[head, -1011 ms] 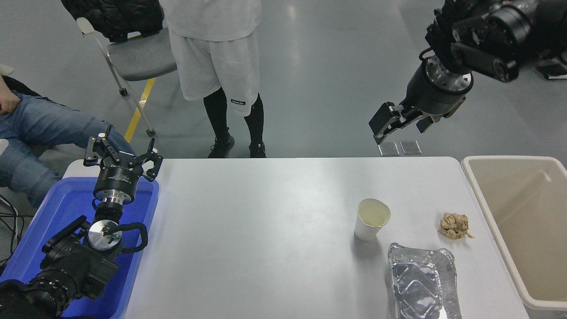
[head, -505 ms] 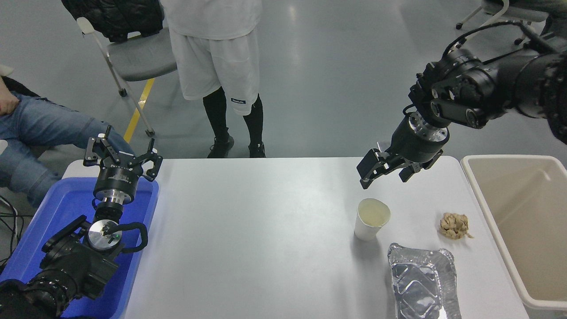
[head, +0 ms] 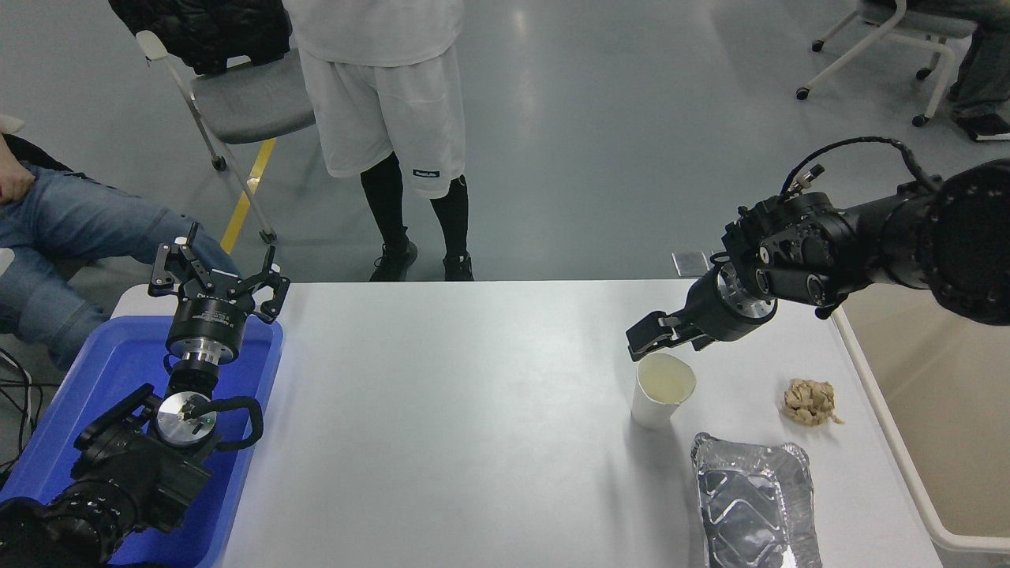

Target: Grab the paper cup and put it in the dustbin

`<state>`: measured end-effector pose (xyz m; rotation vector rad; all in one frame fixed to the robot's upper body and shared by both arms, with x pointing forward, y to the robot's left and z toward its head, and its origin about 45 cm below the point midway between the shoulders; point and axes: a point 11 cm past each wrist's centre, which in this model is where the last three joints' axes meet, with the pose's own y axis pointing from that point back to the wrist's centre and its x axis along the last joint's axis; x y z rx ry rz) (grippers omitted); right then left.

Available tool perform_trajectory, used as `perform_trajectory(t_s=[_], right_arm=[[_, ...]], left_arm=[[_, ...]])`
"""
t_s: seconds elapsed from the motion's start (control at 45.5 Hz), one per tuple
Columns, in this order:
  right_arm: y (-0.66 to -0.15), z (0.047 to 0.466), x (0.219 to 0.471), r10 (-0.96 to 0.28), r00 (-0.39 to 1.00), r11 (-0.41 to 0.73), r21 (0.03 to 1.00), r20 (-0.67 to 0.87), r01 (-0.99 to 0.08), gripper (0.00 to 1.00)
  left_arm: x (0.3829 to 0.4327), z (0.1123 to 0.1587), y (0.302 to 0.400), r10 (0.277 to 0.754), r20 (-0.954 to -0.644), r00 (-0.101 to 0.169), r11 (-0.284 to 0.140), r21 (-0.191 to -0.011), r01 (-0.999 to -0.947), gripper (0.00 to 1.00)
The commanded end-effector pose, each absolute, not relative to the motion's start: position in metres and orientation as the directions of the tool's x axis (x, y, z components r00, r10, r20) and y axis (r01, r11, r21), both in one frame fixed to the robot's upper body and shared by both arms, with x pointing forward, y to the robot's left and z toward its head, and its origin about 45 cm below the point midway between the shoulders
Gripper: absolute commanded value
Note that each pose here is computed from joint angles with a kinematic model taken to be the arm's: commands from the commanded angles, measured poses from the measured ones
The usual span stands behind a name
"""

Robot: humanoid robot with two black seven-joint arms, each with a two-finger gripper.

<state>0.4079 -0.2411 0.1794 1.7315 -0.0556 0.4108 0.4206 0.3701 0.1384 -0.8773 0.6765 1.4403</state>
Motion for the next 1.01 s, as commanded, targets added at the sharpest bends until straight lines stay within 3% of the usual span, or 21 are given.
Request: perform_trajectory(t_s=[0.0, 0.22, 0.989], right_arm=[[-0.263, 0.162, 0.407, 0.125, 0.932, -0.185, 0.931, 0.34, -0.315, 0.99], [-0.275, 0.14, 0.4, 0.13, 0.935, -0.168, 0.937, 0.33, -0.307, 1.0], [-0.273, 0.12, 0.389, 0.119, 0.945, -0.171, 0.943, 0.306, -0.284, 1.0]], left_arm=[[0.4206, 0.1384, 0.37, 0.545, -0.837, 0.046, -0.071, -0.101, -0.9923, 0.99], [0.4206, 0.1385, 0.37, 0.545, -0.837, 0.048, -0.071, -0.102, -0.9922, 0.99], [0.4206, 0.1385, 0.37, 0.545, -0.837, 0.048, -0.071, -0.102, -0.9922, 0.99]])
